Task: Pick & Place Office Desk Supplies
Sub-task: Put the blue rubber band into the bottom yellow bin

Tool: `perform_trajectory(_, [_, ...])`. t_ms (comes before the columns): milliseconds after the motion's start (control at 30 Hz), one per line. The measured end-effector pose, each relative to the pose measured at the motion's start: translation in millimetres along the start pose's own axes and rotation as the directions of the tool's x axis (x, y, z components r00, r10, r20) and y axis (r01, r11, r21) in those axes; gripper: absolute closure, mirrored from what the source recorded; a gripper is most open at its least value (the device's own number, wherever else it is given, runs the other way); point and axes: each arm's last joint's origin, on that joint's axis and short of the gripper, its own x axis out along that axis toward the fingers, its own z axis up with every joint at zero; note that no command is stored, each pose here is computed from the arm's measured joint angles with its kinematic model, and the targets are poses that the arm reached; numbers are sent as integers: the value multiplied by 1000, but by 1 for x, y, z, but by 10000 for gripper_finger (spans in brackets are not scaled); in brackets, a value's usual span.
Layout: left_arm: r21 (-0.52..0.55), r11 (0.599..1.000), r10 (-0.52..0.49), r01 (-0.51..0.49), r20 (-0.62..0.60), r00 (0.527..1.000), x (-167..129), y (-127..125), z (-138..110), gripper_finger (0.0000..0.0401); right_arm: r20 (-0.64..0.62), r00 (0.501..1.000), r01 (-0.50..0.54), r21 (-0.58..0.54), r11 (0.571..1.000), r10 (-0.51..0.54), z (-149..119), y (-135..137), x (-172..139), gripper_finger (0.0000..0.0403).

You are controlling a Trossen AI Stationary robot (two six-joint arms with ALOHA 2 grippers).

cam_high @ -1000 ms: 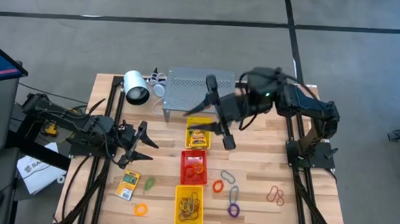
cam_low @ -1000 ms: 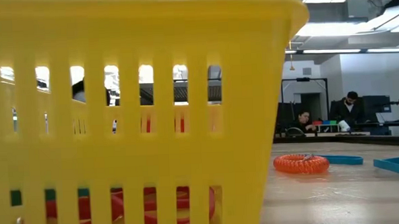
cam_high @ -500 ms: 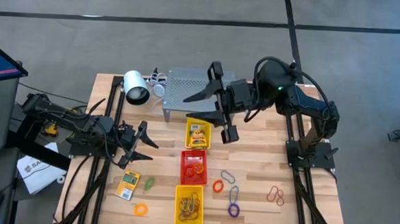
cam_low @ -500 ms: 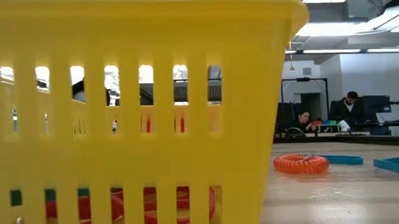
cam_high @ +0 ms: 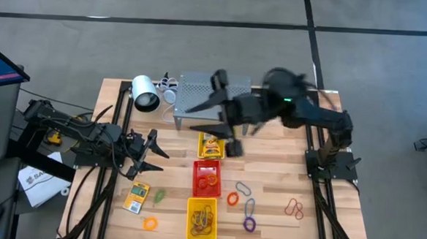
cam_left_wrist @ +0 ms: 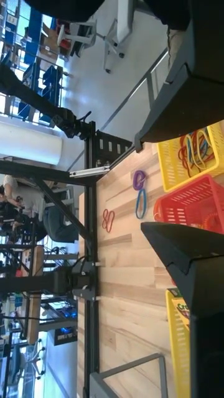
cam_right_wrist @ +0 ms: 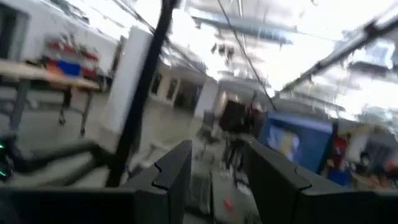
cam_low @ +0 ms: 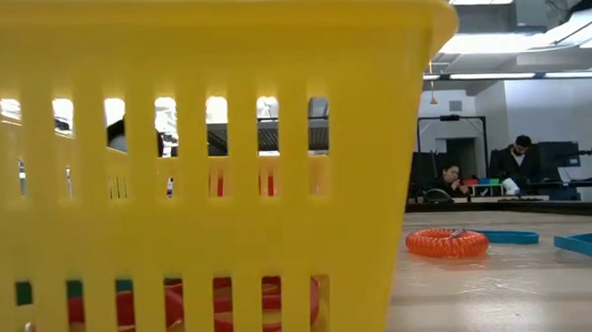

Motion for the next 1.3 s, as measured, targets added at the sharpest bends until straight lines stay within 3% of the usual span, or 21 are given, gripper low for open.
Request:
perform_trajectory(167, [0, 1000, 0, 0, -7, 1000, 0, 0, -1, 183, -163, 986, 31, 98, 995, -15, -53, -18, 16, 259])
perform_trajectory(267, [0, 1000, 1, -1, -9, 1000, 0, 0, -1, 183, -162, 987, -1, 136, 991, 24, -63, -28, 17, 259])
perform_trajectory(367, [0, 1000, 1, -1, -9, 1000, 0, 0, -1, 183, -272, 962, 12, 148, 989, 30, -70, -29, 10, 259])
perform_trajectory(500, [0, 1000, 1, -1, -9, 1000, 0, 0, -1, 183, -544, 839, 106, 142, 984, -12, -78, -26, -12, 259])
perform_trajectory(567, [0, 1000, 1, -1, -10, 1000, 0, 0, -1, 183, -657, 753, 142, 131, 981, -21, -73, -21, -29, 261])
perform_trajectory(667, [0, 1000, 1, -1, -7, 1000, 0, 0, -1, 183, -735, 678, 150, 117, 982, -16, -54, -11, -53, 267])
perform_trajectory(800, [0, 1000, 0, 0, 4, 1000, 1, 0, 0, 183, -722, 692, 116, 125, 985, 10, -11, 3, -87, 281])
perform_trajectory(967, [-5, 1000, 4, -4, 17, 1000, 1, 0, 1, 183, -625, 780, 60, 124, 990, 31, 44, 24, -136, 298])
perform_trajectory(1100, [-8, 1000, 15, -14, 54, 998, 2, 0, 5, 183, -618, 785, 52, 129, 990, 39, 38, 43, -170, 304])
perform_trajectory(1300, [-12, 1000, 11, -10, 106, 994, 2, 0, 10, 183, -464, 885, 104, 134, 986, -30, -6, 66, -223, 305])
